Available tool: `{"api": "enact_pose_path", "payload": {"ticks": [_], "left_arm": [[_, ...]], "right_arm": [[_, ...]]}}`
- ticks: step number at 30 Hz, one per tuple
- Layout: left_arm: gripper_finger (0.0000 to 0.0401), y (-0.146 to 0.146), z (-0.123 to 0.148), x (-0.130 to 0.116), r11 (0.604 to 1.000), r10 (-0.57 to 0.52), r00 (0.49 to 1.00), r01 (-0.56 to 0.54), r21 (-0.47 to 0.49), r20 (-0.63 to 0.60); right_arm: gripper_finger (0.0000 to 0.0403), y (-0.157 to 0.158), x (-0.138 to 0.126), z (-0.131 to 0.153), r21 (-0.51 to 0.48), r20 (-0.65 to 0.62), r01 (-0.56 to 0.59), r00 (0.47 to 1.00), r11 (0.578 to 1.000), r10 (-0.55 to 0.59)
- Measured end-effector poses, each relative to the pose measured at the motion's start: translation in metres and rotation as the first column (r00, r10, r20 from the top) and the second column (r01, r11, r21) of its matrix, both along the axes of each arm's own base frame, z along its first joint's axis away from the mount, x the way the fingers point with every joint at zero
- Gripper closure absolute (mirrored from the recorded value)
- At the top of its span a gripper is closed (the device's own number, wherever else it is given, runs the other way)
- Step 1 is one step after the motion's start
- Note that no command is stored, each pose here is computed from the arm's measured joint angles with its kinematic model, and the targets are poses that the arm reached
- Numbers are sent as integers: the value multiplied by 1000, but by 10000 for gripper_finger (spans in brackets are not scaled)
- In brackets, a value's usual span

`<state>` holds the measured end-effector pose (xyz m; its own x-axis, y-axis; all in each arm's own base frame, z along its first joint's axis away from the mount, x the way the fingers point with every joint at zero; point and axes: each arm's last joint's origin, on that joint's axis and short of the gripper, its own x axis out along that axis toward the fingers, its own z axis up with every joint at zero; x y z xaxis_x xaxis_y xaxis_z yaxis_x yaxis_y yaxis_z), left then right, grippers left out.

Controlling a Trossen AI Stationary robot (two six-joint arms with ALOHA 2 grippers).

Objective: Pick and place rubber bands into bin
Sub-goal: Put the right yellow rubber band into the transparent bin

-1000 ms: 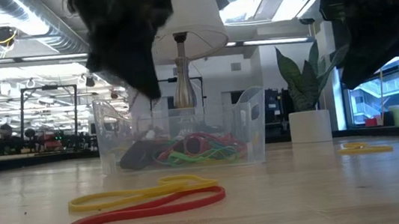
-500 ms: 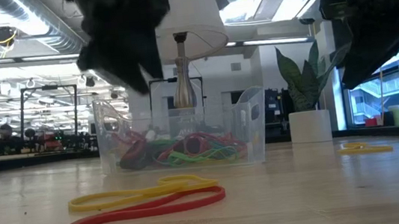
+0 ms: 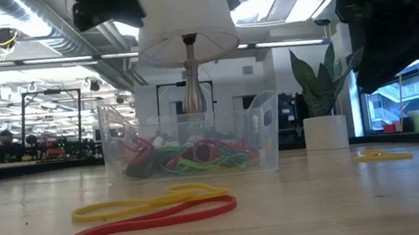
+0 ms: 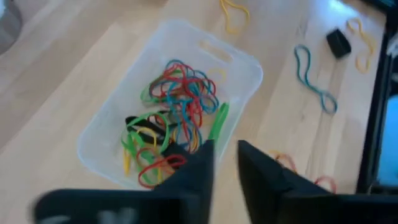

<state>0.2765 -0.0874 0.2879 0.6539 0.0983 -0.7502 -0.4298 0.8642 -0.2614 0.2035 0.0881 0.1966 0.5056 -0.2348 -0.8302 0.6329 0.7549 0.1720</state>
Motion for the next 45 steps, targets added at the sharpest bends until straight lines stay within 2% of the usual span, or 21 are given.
{"api": "enact_pose_path", "payload": {"ticks": [2, 5, 8, 14, 17, 21, 25, 32, 38, 41, 45], "left_arm": [[381, -2, -5, -9, 999, -41, 999, 41, 21, -2], [396, -4, -14, -23, 997, -75, 997, 75, 24, 21], [399, -5, -25, -39, 995, -95, 994, 93, 30, 53], [400, -2, -49, -75, 996, -91, 989, 92, -3, 113], [399, 0, -57, -89, 996, -75, 990, 80, -41, 122], [400, 1, -64, -101, 994, -87, 988, 94, -54, 125], [399, 1, -67, -106, 993, -100, 987, 108, -52, 126], [399, 0, -70, -109, 990, -123, 986, 130, -54, 117], [400, -1, -70, -109, 988, -143, 983, 149, -44, 113], [399, -1, -70, -109, 988, -145, 983, 151, -44, 113], [400, -1, -70, -109, 987, -148, 983, 154, -46, 112]], "right_arm": [[249, 0, 0, 0, 15, 6, 24, 1000, 1000, -24], [249, -2, 1, 0, 41, 13, 66, 998, 997, -67], [262, -7, 3, 0, 73, 9, 119, 993, 990, -120], [321, -27, 7, -2, 122, -24, 268, 963, 955, -268], [344, -41, 8, -8, 131, -96, 366, 930, 921, -356], [355, -53, 12, -21, 112, -197, 443, 887, 890, -417], [345, -56, 18, -38, 81, -251, 509, 843, 857, -477], [286, -54, 28, -67, 55, -302, 622, 756, 781, -581], [255, -50, 34, -83, 6, -313, 641, 730, 768, -607], [278, -43, 35, -83, -12, -318, 643, 723, 765, -613], [360, -34, 37, -81, -16, -322, 619, 740, 785, -590]]}}
